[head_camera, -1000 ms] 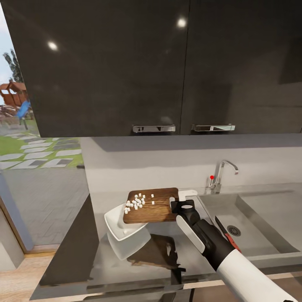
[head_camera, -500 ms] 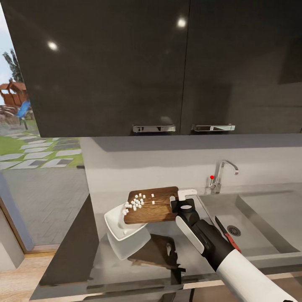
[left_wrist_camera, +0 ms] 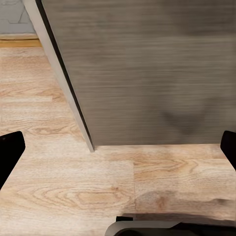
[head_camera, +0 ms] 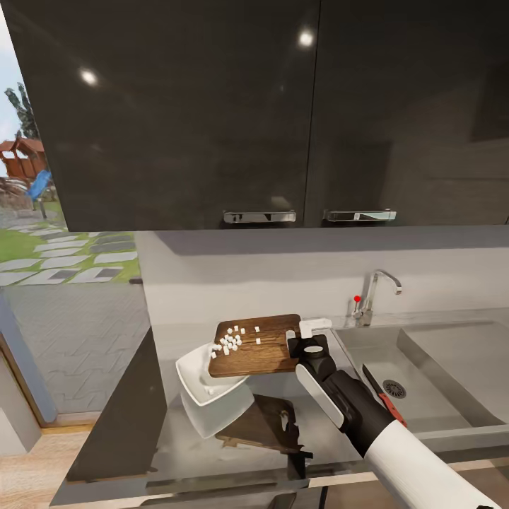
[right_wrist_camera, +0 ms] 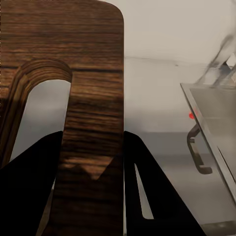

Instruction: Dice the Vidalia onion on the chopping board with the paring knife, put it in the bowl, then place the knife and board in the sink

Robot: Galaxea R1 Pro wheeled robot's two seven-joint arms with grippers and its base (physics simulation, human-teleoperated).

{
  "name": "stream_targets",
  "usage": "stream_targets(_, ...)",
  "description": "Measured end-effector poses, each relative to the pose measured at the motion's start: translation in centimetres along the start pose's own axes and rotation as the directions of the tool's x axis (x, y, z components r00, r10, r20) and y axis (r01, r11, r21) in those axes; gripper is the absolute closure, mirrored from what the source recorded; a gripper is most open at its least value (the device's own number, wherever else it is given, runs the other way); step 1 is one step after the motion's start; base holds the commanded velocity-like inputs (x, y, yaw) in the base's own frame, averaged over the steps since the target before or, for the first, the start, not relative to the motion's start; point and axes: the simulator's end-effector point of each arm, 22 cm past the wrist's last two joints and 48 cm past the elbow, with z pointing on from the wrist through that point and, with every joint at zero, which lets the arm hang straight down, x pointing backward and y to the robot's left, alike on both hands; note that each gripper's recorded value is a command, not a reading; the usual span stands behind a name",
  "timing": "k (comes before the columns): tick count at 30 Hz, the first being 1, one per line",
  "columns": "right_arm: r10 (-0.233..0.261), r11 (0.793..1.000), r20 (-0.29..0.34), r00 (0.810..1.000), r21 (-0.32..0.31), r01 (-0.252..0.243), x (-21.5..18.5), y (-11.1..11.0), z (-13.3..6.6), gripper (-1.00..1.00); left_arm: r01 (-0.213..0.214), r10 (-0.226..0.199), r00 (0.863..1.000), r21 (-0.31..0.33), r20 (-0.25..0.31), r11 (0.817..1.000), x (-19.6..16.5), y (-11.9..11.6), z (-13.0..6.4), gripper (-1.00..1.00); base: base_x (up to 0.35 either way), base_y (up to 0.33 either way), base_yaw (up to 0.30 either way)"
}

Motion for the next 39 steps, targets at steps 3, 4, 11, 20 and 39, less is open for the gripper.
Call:
stream_targets(3,0.001,1.0,0.0,1.0,-0.001,-0.001,0.0,0.0,0.0,1.0,0.0,0.0,1.0,0.0,0.0,1.0,0.0,0.0,0.0,-1.0,0.0,0.0,0.0)
stream_targets(4,0.0,1.0,0.001,1.0,-0.001,0.0,0.0,0.0,0.0,1.0,0.0,0.0,1.0,0.0,0.0,1.0,0.0,0.0,0.0,-1.0,0.0,0.0,0.0)
stream_targets(11,0.002,1.0,0.002,1.0,-0.003,-0.002,-0.1,0.1,0.0,1.0,0.0,0.0,1.0,0.0,0.0,1.0,0.0,0.0,0.0,-1.0,0.0,0.0,0.0)
stream_targets(20,-0.059,0.998,0.066,0.996,0.027,0.057,-1.9,1.1,-0.7,1.0,0.0,0.0,1.0,-0.001,-0.001,1.0,0.0,0.0,0.0,-1.0,0.0,0.016,0.0)
stream_targets(39,-0.066,0.997,0.074,0.995,0.032,0.064,-2.2,1.2,-0.8,1.0,0.0,0.0,1.0,-0.001,-0.003,1.0,0.1,0.0,0.0,-1.0,0.0,0.009,0.0)
